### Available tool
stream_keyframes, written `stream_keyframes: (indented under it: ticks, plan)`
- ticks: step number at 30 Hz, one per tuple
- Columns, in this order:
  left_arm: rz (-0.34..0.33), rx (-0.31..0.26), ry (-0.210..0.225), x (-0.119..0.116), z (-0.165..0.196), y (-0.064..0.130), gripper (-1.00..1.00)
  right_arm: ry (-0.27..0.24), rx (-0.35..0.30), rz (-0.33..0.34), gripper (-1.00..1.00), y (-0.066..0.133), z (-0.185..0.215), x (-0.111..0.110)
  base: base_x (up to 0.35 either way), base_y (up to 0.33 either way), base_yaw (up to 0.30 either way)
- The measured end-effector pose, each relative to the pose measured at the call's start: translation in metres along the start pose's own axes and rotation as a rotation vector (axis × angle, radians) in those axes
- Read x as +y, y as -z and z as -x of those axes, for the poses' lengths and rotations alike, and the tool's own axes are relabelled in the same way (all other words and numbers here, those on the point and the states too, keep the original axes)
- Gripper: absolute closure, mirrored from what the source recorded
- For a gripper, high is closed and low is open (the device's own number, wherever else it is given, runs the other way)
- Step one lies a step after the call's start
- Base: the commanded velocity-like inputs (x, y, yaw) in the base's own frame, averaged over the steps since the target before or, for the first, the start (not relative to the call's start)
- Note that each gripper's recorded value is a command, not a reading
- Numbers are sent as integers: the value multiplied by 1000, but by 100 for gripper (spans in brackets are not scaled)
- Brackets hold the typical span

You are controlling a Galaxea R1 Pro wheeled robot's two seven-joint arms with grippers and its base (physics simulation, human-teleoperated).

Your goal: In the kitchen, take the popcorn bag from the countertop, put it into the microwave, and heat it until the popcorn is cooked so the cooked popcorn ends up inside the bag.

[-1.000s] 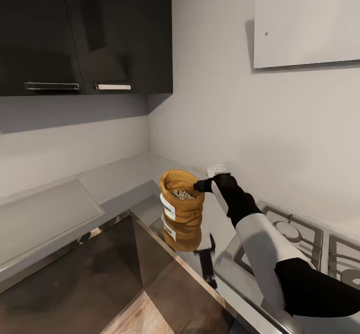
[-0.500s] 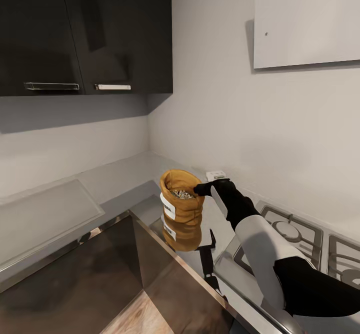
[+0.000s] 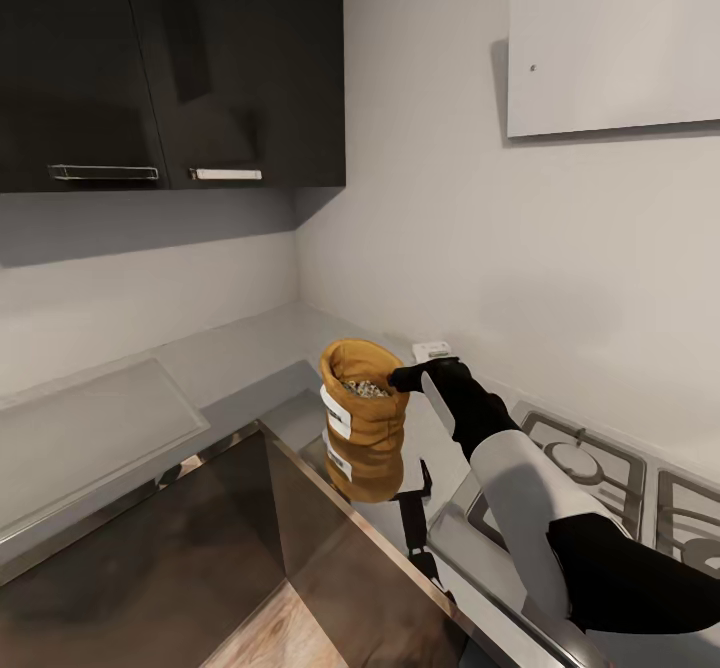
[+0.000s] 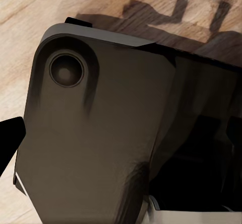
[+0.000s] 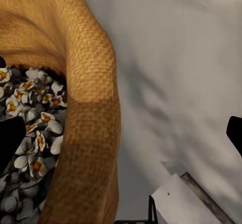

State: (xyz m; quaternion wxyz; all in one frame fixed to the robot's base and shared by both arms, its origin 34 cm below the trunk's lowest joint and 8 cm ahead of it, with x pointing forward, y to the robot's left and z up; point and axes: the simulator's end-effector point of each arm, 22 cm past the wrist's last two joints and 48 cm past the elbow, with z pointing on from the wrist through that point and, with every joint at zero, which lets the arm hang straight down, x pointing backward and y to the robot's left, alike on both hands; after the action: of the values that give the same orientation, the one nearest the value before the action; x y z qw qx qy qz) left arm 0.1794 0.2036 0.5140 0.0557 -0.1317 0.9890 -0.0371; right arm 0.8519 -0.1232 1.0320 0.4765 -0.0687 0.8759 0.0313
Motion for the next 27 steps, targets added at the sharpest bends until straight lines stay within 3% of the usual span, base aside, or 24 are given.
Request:
stream_keyframes:
  ticks: [21, 25, 27]
  plan:
    - [0, 0, 1, 0, 0, 0, -100, 12, 13, -4, 100, 1, -2, -1, 0, 0, 0]
    - [0, 0, 1, 0, 0, 0, -100, 19, 61, -11, 100, 4, -8, -3, 0, 0, 0]
    - [0, 0, 1, 0, 0, 0, -100, 8, 52, -2, 100, 14, 6, -1, 0, 0, 0]
